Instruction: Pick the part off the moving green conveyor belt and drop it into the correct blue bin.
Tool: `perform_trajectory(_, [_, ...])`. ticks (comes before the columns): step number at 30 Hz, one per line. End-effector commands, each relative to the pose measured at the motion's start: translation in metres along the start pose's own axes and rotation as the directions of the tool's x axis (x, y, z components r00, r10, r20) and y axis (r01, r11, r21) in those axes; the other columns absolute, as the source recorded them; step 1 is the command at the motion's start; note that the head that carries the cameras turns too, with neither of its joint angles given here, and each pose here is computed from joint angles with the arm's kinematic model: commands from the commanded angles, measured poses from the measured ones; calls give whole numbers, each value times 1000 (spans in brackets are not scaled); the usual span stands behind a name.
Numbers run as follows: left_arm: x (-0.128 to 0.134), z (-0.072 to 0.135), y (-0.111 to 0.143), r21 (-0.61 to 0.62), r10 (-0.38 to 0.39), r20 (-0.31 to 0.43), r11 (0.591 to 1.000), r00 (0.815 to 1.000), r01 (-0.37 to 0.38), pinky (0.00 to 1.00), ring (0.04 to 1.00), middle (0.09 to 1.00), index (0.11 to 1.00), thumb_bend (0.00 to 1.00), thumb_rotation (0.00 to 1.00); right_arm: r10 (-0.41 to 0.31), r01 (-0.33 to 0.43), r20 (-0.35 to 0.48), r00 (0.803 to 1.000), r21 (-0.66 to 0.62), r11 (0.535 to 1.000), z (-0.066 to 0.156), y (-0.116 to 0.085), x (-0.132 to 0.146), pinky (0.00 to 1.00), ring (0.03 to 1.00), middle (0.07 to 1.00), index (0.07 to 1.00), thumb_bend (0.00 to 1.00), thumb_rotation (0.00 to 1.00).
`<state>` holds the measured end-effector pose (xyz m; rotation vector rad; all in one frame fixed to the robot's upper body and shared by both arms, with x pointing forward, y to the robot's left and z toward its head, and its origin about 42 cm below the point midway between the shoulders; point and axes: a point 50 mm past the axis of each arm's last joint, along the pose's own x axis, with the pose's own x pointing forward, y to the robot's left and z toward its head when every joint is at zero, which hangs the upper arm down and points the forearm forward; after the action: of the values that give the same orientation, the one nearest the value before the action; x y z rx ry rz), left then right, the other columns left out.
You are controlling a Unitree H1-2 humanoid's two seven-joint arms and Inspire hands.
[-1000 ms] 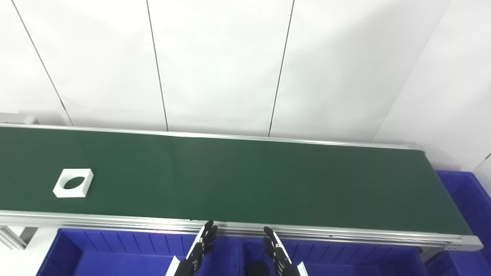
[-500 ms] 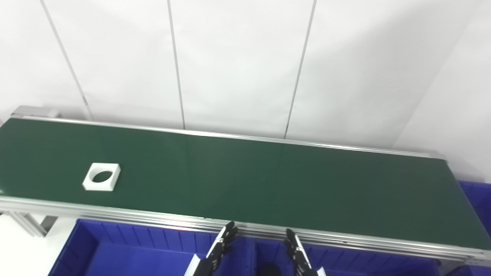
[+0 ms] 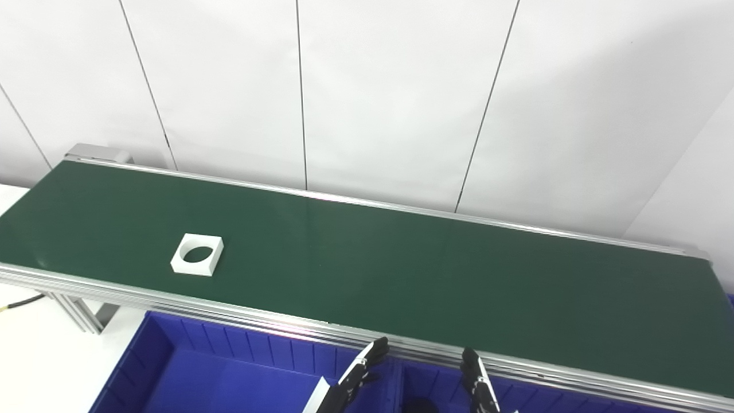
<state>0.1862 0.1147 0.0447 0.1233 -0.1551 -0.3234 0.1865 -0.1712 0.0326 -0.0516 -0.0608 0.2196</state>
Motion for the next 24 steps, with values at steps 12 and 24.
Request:
perform_trajectory(12, [37, 58, 36, 27, 69, 288, 996, 955, -80, 819, 895, 898, 931, 933, 751, 19, -21, 98, 995, 19, 1000, 14, 7, 12, 1000, 1000, 1000, 1000, 1000, 1000])
perform_trajectory(24, [66, 112, 73, 139, 135, 475, 964, 870, -226, 808, 870, 862, 974, 905, 889, 13, -17, 96, 995, 45, 999, 13, 7, 14, 1000, 1000, 1000, 1000, 1000, 1000])
